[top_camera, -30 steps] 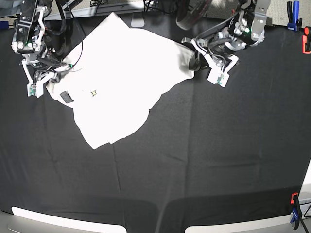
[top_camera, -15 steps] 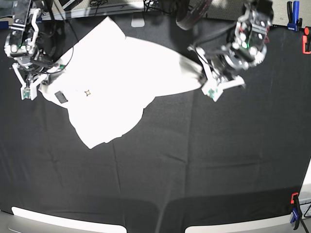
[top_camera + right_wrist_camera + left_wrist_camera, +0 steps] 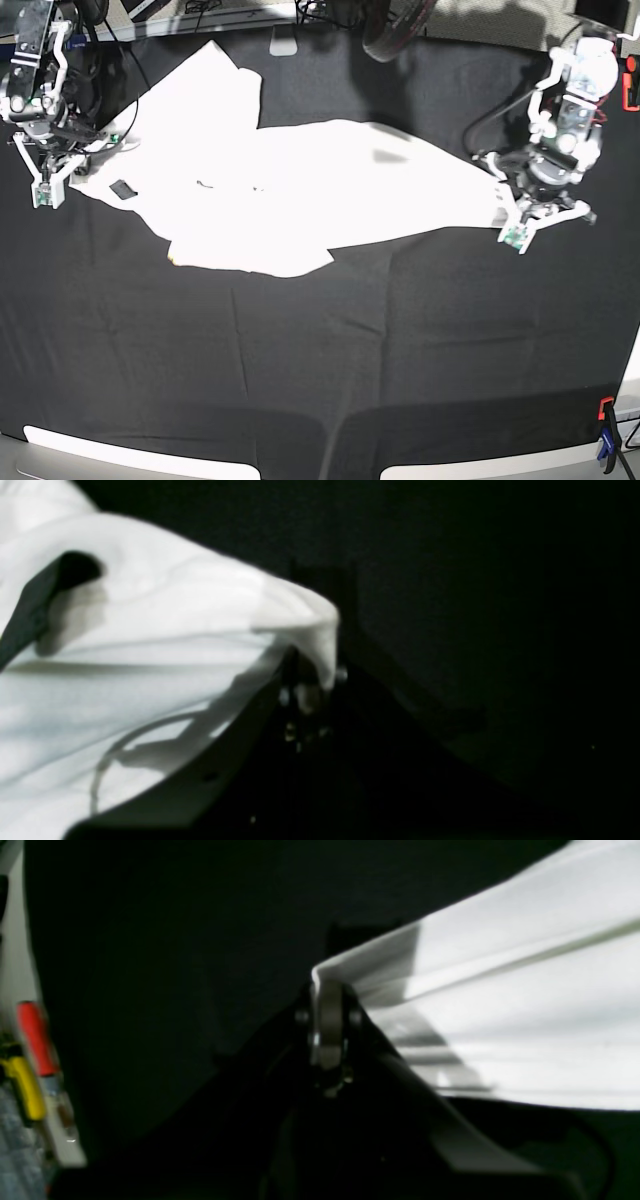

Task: Layout the t-shirt on the table in an organized manner, then fold the t-shirt properly
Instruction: 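Pull the shirt apart with both grippers, stretching it wide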

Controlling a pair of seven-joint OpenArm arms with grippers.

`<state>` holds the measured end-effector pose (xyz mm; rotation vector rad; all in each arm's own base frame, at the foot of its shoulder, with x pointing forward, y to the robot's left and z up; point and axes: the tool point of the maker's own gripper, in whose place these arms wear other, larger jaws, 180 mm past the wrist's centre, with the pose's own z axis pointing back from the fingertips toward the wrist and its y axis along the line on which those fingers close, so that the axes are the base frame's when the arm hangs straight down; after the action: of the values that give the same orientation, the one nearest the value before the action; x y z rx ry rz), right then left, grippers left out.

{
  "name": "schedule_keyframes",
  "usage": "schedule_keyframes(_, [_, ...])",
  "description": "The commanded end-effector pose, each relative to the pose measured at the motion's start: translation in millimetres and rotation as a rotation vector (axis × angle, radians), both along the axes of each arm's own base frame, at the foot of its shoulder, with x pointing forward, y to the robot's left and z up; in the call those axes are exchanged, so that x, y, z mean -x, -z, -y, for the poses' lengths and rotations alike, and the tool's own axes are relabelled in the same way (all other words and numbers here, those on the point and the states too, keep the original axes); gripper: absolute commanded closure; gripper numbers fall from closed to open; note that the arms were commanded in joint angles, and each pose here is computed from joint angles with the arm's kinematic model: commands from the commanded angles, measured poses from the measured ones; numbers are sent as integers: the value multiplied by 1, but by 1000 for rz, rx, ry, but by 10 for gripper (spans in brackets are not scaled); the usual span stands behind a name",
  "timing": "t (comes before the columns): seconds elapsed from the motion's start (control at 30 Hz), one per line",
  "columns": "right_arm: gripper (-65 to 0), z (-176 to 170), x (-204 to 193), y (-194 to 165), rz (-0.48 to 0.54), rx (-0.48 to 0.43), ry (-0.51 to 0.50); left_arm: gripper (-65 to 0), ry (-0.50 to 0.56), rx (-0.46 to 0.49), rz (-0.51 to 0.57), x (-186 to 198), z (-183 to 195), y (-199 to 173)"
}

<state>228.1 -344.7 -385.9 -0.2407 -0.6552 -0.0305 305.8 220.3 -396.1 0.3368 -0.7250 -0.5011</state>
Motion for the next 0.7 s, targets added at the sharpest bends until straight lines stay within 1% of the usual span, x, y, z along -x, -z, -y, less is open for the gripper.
schedule_keyframes(0.0, [0,15,-6,-16,40,44,13,0,-17,-61,58,-12,-18,-18])
schedule_keyframes(0.1, [0,27,-4,-23,55,57,48,0,-13,-137,76,-16,-37,-28])
schedule_keyframes(0.27, [0,57,1,-42,73,106,100,0,-19,-194,104,-24,-58,-44])
schedule_keyframes(0.5, [0,94,2,-74,57,206,118,0,-17,-214,115,-28,-65,-51])
schedule_keyframes(0.67, [0,107,-1,-89,58,252,111,0,-17,-212,128,-32,-64,-55])
